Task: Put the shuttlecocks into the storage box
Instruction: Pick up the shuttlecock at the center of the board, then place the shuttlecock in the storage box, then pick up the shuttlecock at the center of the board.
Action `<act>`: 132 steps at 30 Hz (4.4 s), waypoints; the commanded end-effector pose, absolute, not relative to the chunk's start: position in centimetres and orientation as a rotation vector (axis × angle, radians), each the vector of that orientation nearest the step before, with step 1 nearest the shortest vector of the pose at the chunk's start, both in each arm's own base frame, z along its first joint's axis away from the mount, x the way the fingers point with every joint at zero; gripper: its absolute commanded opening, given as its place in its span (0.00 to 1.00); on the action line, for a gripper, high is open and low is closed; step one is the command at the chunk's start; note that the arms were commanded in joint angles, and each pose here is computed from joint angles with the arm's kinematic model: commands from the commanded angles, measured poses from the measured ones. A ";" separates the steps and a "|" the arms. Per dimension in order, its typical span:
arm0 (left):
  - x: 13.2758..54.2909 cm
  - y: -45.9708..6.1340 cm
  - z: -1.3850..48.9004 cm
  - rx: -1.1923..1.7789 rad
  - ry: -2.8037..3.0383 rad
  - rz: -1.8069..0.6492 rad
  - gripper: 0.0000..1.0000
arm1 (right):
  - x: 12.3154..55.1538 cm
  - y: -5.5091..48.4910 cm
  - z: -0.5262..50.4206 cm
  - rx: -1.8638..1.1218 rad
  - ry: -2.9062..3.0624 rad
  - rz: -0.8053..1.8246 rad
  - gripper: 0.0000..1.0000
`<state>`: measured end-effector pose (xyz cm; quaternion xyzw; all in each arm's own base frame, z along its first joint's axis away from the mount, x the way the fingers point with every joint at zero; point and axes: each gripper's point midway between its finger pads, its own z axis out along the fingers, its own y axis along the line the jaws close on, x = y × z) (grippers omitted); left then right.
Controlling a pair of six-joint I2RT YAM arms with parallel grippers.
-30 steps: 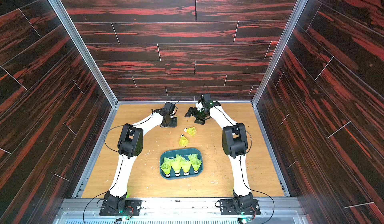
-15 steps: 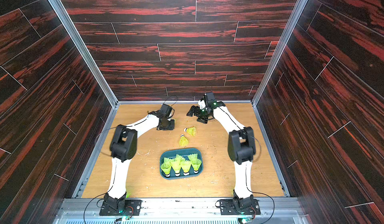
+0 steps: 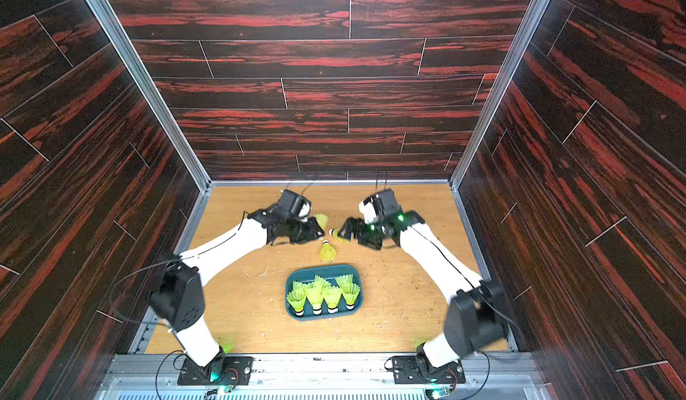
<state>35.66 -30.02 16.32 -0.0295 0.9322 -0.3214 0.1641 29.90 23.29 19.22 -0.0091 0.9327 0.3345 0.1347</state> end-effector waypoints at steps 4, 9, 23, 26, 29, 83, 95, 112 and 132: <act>32.4 -32.5 18.6 -0.134 2.637 -1.070 0.20 | 24.8 19.9 19.3 0.046 2.786 0.834 0.89; 30.9 -34.3 18.4 -0.171 2.635 -1.027 0.20 | 21.8 18.2 17.3 0.043 2.878 0.775 0.88; 26.6 -37.4 14.9 -0.234 2.679 -0.861 0.20 | 16.8 14.6 15.0 0.072 2.950 0.650 0.89; 26.0 -37.6 14.3 -0.245 2.692 -0.836 0.20 | 16.5 14.6 14.7 0.077 2.949 0.662 0.89; 25.6 -38.0 13.6 -0.240 2.709 -0.818 0.20 | 16.3 15.0 14.6 0.071 2.946 0.704 0.89; 22.9 -31.2 18.4 -0.089 2.662 -0.502 0.58 | 21.3 14.9 15.6 0.147 2.667 0.675 0.93; 25.7 -23.8 21.4 -0.266 2.383 -0.449 0.60 | 21.0 14.9 15.8 0.188 2.554 0.761 0.93; 25.0 -23.1 20.3 -0.231 2.418 -0.408 0.60 | 22.3 14.8 15.3 0.177 2.581 0.679 0.89; 28.6 -23.9 18.7 -0.238 2.591 -0.509 0.59 | 27.6 16.4 14.1 0.142 2.647 0.485 0.73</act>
